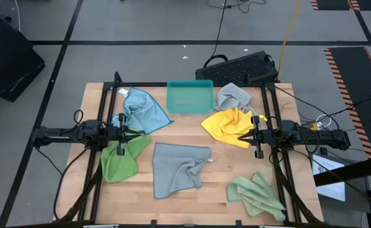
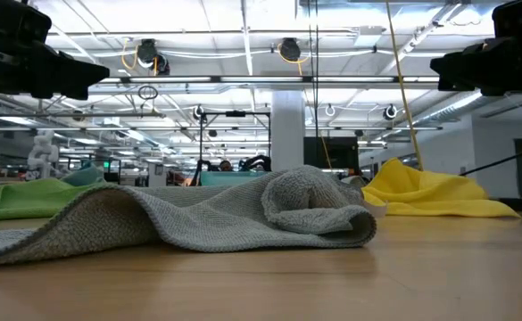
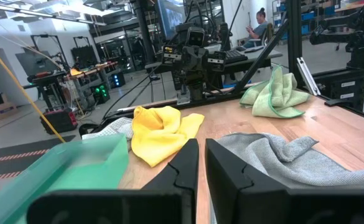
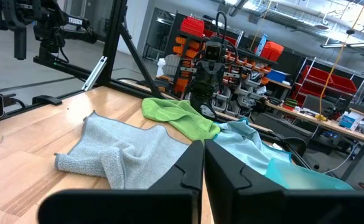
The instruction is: Fold microfiber towels
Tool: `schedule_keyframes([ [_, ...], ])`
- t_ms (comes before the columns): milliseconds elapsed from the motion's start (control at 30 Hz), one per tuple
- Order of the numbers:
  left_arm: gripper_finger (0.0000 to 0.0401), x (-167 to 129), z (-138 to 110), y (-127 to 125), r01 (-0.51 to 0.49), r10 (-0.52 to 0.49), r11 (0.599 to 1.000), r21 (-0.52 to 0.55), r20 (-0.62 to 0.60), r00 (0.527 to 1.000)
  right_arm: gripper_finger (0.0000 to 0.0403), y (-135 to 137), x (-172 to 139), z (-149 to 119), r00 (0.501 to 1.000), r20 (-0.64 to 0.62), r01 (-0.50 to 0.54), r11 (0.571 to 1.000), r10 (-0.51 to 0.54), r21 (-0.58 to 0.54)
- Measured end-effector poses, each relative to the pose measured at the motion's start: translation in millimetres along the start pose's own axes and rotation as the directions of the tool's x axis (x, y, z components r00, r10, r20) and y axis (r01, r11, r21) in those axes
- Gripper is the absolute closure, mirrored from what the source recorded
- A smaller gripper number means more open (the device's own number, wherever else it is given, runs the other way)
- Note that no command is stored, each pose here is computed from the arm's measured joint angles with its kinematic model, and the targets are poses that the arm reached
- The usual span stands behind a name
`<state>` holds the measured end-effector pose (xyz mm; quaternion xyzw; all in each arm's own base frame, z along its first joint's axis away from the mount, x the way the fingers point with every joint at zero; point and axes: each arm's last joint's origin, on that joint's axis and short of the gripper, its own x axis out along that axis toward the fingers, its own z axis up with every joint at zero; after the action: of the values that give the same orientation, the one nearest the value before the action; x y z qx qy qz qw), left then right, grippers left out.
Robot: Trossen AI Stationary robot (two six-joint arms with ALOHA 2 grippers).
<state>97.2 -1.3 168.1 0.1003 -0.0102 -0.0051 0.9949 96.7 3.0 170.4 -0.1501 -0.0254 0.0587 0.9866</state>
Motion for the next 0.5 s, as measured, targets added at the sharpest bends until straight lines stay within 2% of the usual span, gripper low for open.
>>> schedule_keyframes([
  [400,0.0368,0.0,-0.1,-0.1,0.000,0.000,1.000,0.000,0.000,1.000,0.0397,0.1,0.0,-0.1,1.000,0.000,0.000,1.000,0.000,-0.001],
  [500,0.0368,0.0,0.0,0.0,0.000,0.000,1.000,0.000,0.000,1.000,0.0397,-0.4,0.0,1.4,1.000,0.014,0.004,0.998,-0.003,-0.059],
])
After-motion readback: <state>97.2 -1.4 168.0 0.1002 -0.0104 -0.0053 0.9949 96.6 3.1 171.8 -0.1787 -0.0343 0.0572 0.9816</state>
